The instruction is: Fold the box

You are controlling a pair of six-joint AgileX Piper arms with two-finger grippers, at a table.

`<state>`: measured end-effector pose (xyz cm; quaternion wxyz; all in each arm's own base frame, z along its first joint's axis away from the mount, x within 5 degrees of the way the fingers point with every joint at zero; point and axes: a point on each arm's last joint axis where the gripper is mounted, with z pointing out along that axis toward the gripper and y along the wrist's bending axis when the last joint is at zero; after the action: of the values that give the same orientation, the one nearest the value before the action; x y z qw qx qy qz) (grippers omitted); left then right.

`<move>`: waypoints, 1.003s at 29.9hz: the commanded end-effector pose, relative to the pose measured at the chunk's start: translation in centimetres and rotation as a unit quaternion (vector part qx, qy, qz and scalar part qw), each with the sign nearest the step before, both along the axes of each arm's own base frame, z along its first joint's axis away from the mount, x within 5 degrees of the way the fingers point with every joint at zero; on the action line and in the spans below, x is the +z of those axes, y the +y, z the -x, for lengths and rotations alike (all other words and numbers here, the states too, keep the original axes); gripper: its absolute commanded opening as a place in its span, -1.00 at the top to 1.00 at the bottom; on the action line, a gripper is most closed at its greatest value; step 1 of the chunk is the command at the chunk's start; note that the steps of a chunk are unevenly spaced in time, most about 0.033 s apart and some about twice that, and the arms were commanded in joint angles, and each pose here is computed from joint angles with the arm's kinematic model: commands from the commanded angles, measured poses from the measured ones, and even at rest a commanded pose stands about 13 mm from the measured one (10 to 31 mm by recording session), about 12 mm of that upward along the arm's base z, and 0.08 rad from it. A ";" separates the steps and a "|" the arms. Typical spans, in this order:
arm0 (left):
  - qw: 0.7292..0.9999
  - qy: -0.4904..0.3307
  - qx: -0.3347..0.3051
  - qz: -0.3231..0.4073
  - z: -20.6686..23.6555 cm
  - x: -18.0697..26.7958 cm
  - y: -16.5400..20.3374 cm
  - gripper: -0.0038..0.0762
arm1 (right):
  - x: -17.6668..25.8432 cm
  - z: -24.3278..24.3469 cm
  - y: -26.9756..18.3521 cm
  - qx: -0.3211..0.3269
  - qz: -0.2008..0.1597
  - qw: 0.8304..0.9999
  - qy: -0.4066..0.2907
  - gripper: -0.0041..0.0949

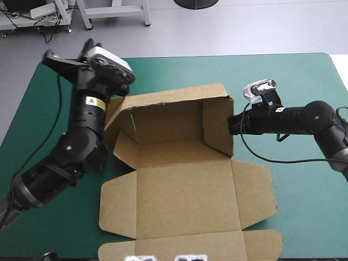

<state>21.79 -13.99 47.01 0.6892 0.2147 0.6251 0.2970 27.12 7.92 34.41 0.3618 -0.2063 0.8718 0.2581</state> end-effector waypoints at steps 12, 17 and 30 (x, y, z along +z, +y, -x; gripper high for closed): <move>0.969 0.117 0.098 0.194 -3.4 -0.7 9.9 0.93 | 1.8 -0.3 -2.0 -0.078 0.107 0.983 0.129 0.92; 0.961 0.172 0.079 0.201 -3.4 -1.7 9.6 0.93 | -2.2 -4.3 -1.7 -0.066 0.127 0.980 0.138 0.92; 0.956 0.223 0.061 0.179 -3.2 -2.4 9.2 0.93 | -3.3 -8.3 -1.9 -0.085 0.146 0.985 0.020 0.20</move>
<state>25.86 -5.14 42.43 0.4994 0.1066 0.8439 0.1645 35.65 6.20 28.73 0.2930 -0.1574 0.9361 0.1147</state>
